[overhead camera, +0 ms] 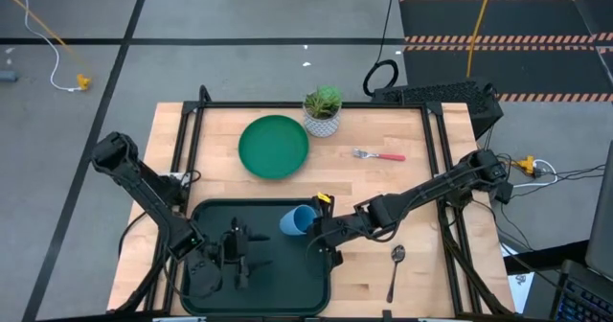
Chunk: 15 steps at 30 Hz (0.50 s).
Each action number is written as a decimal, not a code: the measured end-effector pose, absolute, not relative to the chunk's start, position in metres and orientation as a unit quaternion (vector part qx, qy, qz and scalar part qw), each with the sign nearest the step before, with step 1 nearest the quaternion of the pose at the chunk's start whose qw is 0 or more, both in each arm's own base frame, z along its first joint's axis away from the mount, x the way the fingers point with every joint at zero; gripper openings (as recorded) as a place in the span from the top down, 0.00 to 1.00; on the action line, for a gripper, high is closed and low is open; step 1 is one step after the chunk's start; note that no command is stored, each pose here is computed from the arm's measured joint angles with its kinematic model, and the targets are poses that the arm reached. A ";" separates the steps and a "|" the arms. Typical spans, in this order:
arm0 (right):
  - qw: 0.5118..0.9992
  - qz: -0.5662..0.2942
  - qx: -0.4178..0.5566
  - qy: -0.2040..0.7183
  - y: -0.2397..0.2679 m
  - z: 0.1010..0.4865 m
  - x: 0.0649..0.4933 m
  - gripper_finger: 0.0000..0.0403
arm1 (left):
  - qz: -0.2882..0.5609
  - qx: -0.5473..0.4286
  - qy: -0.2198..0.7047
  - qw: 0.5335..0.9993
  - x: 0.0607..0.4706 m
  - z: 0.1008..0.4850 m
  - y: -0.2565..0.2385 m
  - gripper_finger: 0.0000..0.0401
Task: Pick and place plate/cup/fork/spoon on tray
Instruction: Put the blue cup on the top right of the black tray
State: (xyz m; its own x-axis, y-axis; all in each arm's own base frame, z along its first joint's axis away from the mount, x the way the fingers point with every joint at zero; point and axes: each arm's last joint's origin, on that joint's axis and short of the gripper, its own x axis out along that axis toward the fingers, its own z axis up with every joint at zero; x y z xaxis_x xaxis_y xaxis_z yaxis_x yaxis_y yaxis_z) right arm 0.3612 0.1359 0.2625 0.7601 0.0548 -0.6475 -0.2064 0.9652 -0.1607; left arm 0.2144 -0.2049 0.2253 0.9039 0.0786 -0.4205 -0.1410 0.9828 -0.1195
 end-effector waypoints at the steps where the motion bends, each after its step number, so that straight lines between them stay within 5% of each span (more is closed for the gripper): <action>1: 0.931 0.070 -0.112 0.339 0.136 0.263 0.361 1.00 | 0.062 -0.073 0.209 0.973 0.216 0.225 -0.205 0.19; 6: 0.931 0.070 -0.112 0.339 0.136 0.262 0.361 1.00 | 0.100 -0.063 0.202 0.972 0.227 0.216 -0.200 0.02; 15: 0.930 0.082 -0.107 0.341 0.137 0.262 0.361 1.00 | 0.119 -0.040 0.211 0.969 0.245 0.205 -0.189 0.06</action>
